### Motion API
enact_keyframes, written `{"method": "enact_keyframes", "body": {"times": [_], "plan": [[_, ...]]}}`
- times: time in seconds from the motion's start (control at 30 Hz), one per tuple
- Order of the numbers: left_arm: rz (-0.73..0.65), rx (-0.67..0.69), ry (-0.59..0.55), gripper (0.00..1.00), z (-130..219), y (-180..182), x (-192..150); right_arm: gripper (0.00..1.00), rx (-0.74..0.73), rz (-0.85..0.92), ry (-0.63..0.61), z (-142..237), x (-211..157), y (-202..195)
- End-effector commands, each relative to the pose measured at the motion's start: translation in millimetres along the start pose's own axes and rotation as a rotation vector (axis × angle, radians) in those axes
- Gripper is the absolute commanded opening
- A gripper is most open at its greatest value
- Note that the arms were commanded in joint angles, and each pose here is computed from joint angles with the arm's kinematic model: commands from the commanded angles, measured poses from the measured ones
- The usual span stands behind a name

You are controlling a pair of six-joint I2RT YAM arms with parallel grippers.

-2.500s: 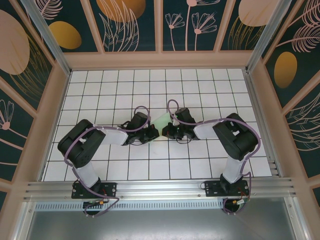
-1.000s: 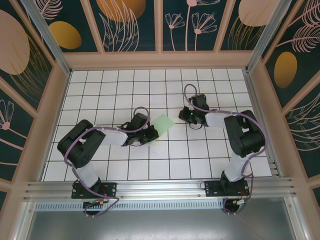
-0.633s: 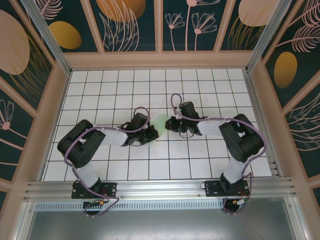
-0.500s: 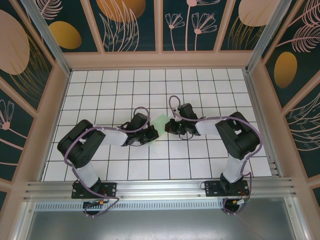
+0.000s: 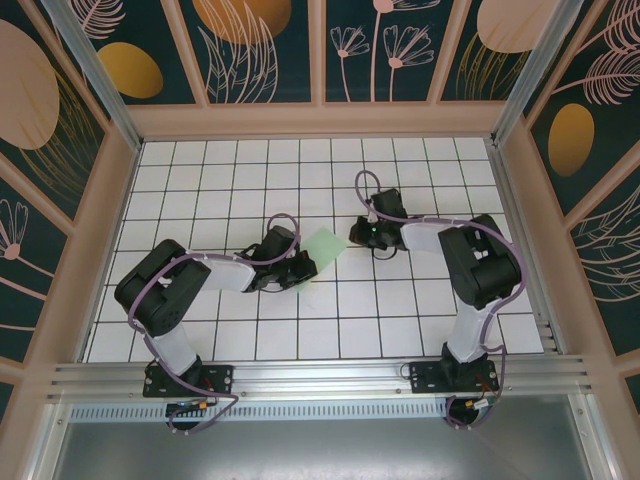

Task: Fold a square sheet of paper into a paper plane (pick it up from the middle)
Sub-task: First fold in half a square sheet of paper at the center of the table.

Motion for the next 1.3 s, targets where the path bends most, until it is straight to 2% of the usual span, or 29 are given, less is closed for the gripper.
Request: {"method": "enact_keyframes", "body": {"times": [0.0, 0.17, 0.33, 0.53, 0.63, 0.7, 0.87, 1.0, 1.27], "plan": [[0.036, 0.181, 0.081, 0.0, 0.4, 44.9, -27.0, 0.03, 0.056, 0.094, -0.018, 15.4, -4.3, 39.7], [0.035, 0.17, 0.075, 0.0, -0.2, 40.9, -24.2, 0.04, 0.128, 0.073, 0.077, 4.7, -35.1, 51.0], [0.023, 0.146, 0.058, 0.0, 0.5, 31.3, -17.4, 0.04, 0.15, 0.045, 0.157, -11.8, -53.0, 45.4], [-0.041, 0.106, 0.025, 0.0, 5.3, 9.6, -4.1, 0.04, 0.051, 0.036, 0.193, -25.8, -60.6, 23.0], [-0.101, 0.068, -0.008, 0.03, 8.1, -9.3, 8.7, 0.04, 0.015, 0.033, 0.204, -30.0, -61.6, 12.7], [-0.154, 0.02, -0.055, 0.06, 18.0, -31.8, 21.4, 0.04, 0.009, 0.038, 0.204, -31.3, -59.3, 10.1], [-0.202, -0.026, -0.105, 0.1, 15.8, -51.4, 37.2, 0.04, 0.051, 0.082, 0.218, -37.2, -54.4, 19.1], [-0.195, -0.024, -0.069, 0.09, -4.6, -48.1, 38.5, 0.04, 0.049, 0.075, 0.206, -37.6, -41.9, 13.2], [-0.162, 0.036, -0.031, 0.06, -14.6, -24.5, 28.6, 0.04, 0.038, 0.06, 0.224, -40.0, -47.2, 6.5]]}}
Point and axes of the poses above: each hand's point on the last joint's axis, 136 mm out from that joint toward the fingers, its own z axis back along the fingers, its own y axis along the line the jaws close on, x = y × z, the point moved 3 cm from there along z, back along the fingers, and after that the axes turned 3 degrees about -z, right-handed, at the moved point
